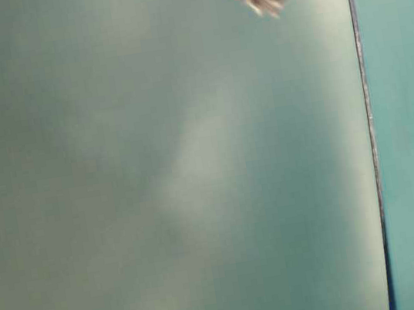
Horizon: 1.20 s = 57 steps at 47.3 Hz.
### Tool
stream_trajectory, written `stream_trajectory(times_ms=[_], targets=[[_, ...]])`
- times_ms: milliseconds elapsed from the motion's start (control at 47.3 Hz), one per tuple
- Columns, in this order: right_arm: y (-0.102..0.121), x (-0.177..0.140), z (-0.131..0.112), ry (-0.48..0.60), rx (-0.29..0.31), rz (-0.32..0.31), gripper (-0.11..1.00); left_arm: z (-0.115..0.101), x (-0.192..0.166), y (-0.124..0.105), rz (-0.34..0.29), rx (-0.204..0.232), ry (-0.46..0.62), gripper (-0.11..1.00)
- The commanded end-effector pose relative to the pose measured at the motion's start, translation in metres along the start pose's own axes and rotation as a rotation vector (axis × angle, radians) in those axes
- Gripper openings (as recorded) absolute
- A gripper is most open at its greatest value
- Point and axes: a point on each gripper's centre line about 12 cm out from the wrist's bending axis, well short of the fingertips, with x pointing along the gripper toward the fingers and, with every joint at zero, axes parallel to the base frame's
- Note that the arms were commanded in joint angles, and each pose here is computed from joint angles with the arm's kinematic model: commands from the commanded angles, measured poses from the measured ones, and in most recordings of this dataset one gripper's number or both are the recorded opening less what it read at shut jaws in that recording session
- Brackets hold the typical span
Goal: Move the block backward with right arm.
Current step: 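Move the right gripper left toward the orange cube, fingers open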
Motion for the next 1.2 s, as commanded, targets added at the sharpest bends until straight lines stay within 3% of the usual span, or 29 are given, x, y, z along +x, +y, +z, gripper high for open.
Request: stream_trajectory(times_ms=[0, 338, 1183], targets=[[0.0, 0.01, 0.006, 0.009, -0.005, 0.0, 0.49, 0.011, 0.002, 0.0, 0.001, 0.002, -0.025, 0.0], [0.0, 0.044, -0.024, 0.196, -0.011, -0.004, 0.61, 0.011, 0.002, 0.0, 0.001, 0.003, -0.025, 0.0], [0.012, 0.077, -0.056, 0.317, -0.033, 0.022, 0.62, 0.011, 0.003, 0.0, 0.001, 0.006, -0.023, 0.0]])
